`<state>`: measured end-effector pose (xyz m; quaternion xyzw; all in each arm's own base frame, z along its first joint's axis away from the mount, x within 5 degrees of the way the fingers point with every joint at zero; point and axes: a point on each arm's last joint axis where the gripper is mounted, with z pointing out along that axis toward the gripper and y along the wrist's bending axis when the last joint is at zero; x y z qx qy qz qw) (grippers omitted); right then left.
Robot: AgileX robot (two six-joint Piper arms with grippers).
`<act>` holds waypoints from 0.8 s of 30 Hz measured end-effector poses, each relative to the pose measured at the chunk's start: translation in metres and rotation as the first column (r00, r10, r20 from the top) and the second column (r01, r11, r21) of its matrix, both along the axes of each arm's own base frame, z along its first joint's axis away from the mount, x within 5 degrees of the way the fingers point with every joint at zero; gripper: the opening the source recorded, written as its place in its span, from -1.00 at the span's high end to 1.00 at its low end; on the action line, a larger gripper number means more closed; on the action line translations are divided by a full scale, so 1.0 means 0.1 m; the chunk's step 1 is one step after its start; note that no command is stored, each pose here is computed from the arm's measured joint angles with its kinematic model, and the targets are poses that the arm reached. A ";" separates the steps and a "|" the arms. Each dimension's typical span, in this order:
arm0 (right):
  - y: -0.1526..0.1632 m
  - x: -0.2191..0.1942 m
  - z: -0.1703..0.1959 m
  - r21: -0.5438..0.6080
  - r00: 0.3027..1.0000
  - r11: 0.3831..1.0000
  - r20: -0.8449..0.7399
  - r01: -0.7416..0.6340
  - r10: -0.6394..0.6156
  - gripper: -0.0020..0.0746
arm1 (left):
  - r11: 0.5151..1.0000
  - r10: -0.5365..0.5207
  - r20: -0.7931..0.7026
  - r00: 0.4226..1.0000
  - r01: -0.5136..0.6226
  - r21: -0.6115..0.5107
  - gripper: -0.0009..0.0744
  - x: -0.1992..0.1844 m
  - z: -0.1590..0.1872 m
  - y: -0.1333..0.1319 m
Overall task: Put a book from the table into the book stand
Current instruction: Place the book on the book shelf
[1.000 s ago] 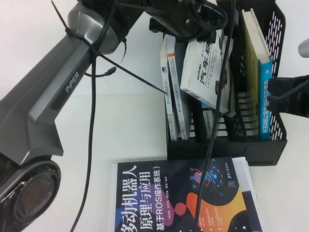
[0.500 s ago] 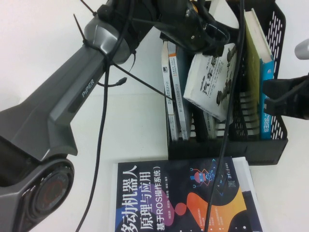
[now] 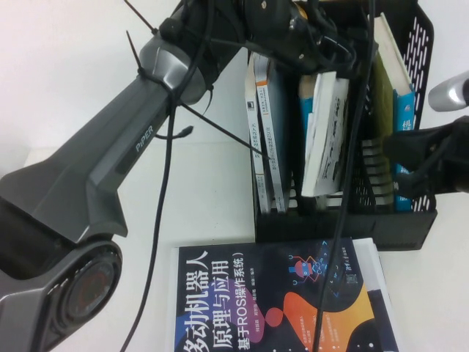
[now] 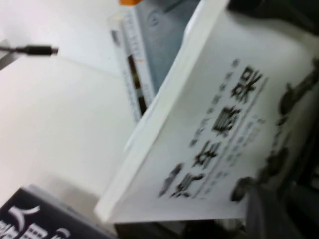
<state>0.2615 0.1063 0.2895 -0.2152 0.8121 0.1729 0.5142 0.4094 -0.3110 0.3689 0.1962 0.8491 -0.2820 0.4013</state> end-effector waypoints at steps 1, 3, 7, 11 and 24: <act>0.01 -0.01 0.00 -0.003 1.000 1.000 -0.001 -0.013 0.013 0.66 | 1.000 0.006 0.016 1.000 -0.006 0.002 -0.42 0.01 0.01 0.01; 0.04 -0.03 -0.01 0.001 0.998 0.998 -0.008 -0.056 0.056 0.44 | 1.000 0.018 0.047 0.999 -0.018 0.007 -0.38 0.03 0.03 0.02; 0.12 -0.04 -0.09 0.023 0.987 0.989 -0.060 -0.149 0.150 -0.03 | 0.999 0.033 0.091 0.995 -0.035 0.012 -0.21 0.05 0.06 0.03; 0.26 -0.02 -0.26 0.002 0.970 0.976 -0.111 -0.216 0.215 -0.23 | 0.999 0.047 0.110 0.993 -0.047 -0.002 -0.10 0.07 0.11 0.07; 0.71 0.04 -0.74 -0.311 0.982 0.931 -0.085 -0.189 0.170 -0.28 | 0.984 0.123 0.131 0.984 -0.103 -0.148 -0.06 0.28 0.26 0.38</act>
